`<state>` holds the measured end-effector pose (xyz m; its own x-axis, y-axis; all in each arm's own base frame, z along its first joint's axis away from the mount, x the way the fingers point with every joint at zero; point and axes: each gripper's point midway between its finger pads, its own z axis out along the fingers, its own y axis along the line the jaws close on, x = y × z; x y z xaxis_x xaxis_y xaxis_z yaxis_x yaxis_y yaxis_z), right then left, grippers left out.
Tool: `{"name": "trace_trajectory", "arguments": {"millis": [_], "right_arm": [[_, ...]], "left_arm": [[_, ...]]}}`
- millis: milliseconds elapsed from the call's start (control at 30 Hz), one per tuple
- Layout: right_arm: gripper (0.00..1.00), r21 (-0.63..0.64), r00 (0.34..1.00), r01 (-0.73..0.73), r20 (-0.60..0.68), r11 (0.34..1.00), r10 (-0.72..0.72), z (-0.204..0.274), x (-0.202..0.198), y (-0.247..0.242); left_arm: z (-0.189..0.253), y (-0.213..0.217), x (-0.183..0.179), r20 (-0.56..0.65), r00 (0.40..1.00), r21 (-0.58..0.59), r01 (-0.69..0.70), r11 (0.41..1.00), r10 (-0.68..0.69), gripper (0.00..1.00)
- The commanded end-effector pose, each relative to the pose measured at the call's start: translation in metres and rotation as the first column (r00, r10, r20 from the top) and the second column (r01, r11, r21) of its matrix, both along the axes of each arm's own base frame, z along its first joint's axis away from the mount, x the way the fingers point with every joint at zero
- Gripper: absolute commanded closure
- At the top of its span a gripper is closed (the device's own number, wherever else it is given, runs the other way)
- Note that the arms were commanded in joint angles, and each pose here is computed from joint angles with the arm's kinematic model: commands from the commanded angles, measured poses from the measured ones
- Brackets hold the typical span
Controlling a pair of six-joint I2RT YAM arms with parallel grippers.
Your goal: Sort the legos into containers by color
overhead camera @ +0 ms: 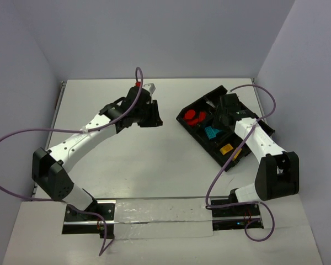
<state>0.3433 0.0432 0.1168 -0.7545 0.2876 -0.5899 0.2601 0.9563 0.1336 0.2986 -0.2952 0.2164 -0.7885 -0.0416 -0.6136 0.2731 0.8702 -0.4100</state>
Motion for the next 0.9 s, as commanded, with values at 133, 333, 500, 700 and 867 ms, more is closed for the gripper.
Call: {"name": "trace_trajectory", "arguments": {"millis": [133, 333, 500, 700, 867], "right_arm": [[0.89, 0.013, 0.999, 0.011, 0.04, 1.0, -0.012, 0.007, 0.008, -0.001], [0.86, 0.006, 0.999, 0.009, 0.036, 1.0, -0.009, 0.004, 0.007, -0.002], [0.83, 0.006, 0.999, 0.011, 0.03, 1.0, -0.011, 0.0, 0.009, -0.002], [0.69, 0.007, 0.999, 0.02, 0.038, 1.0, -0.02, 0.0, 0.01, -0.003], [0.35, 0.003, 0.999, 0.021, 0.034, 1.0, -0.021, -0.001, 0.011, -0.004]], "left_arm": [[0.031, -0.049, 0.037, 0.002, 1.0, -0.107, -0.007, 0.994, 0.008, 1.0], [0.03, -0.06, 0.046, -0.009, 1.0, -0.111, -0.012, 0.994, 0.011, 1.0], [0.03, -0.061, 0.044, -0.017, 1.0, -0.122, -0.009, 0.992, 0.007, 1.0], [0.027, -0.062, 0.042, -0.028, 1.0, -0.126, -0.006, 0.992, 0.002, 1.0], [0.032, -0.067, 0.047, -0.022, 1.0, -0.133, -0.004, 0.991, 0.001, 1.0]]}}
